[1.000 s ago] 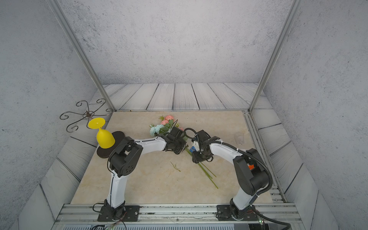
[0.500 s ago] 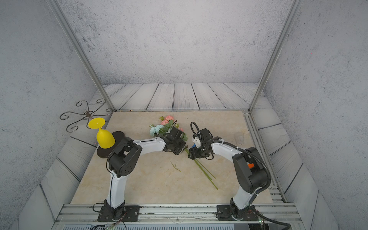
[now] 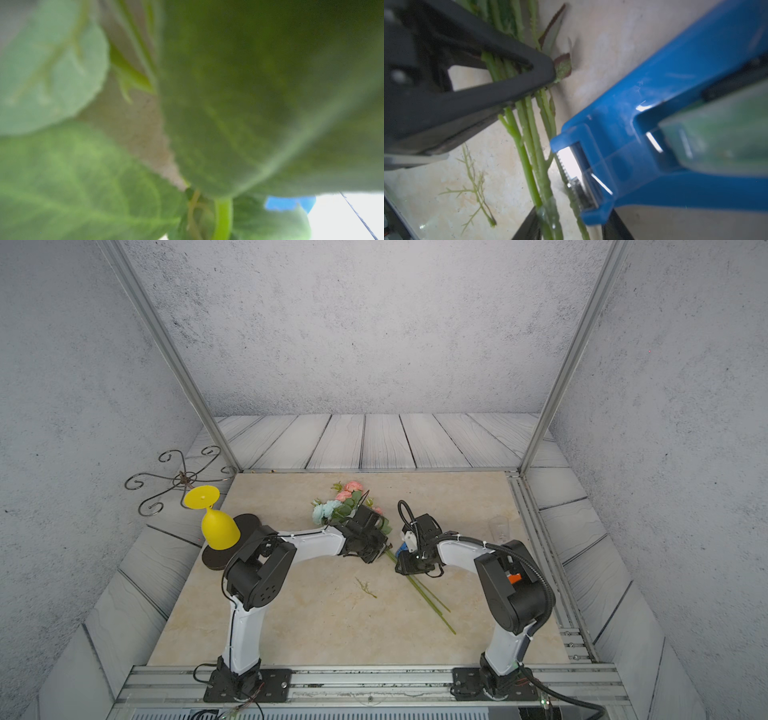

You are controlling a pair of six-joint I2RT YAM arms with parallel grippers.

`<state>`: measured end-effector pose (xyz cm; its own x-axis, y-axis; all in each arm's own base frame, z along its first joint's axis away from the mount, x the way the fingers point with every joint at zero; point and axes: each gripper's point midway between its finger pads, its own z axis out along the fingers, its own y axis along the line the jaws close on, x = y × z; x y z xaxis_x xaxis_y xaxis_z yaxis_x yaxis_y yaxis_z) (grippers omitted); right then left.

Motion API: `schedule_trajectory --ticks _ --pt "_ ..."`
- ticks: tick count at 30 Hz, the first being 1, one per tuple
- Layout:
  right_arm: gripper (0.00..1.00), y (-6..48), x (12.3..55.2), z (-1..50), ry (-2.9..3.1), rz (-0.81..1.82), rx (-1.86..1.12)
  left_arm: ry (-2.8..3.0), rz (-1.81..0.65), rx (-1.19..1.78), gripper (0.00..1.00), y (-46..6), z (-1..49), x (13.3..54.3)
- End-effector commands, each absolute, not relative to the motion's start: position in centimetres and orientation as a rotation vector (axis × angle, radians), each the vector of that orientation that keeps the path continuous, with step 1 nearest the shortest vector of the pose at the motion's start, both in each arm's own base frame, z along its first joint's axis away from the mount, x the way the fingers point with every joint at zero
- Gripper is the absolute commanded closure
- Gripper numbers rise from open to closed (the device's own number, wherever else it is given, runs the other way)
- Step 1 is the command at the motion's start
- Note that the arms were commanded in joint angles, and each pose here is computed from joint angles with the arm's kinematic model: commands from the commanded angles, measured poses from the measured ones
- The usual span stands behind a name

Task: Wrap bouquets with tape
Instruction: Pick up the unwrapped bouquet from the center of the board.

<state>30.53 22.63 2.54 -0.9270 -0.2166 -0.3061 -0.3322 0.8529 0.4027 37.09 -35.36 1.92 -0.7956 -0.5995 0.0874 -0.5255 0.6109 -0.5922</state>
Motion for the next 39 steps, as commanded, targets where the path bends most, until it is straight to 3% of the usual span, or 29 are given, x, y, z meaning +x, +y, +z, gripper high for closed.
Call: schedule_trajectory --ticks 1,13,21,31,39 --pt "0.63 21.4 30.7 0.9 2.82 0.565 -0.384 2.831 -0.804 -1.045 1.0 -33.5 -0.5 34.5" --pt "0.97 20.4 31.0 1.7 2.809 0.453 -0.454 2.825 -0.815 -1.069 1.0 -33.3 -0.2 34.7" --pt "1.0 20.6 31.2 4.2 2.782 0.445 -0.518 2.842 -0.831 -1.051 1.0 -33.4 -0.7 34.6" --pt "1.0 22.0 31.7 5.6 2.744 0.528 -0.597 2.815 -0.926 -0.942 0.52 -34.3 -1.4 34.3" --pt "1.0 23.2 32.0 6.2 2.724 0.598 -0.639 2.701 -1.015 -0.948 0.36 -34.8 -0.8 34.7"
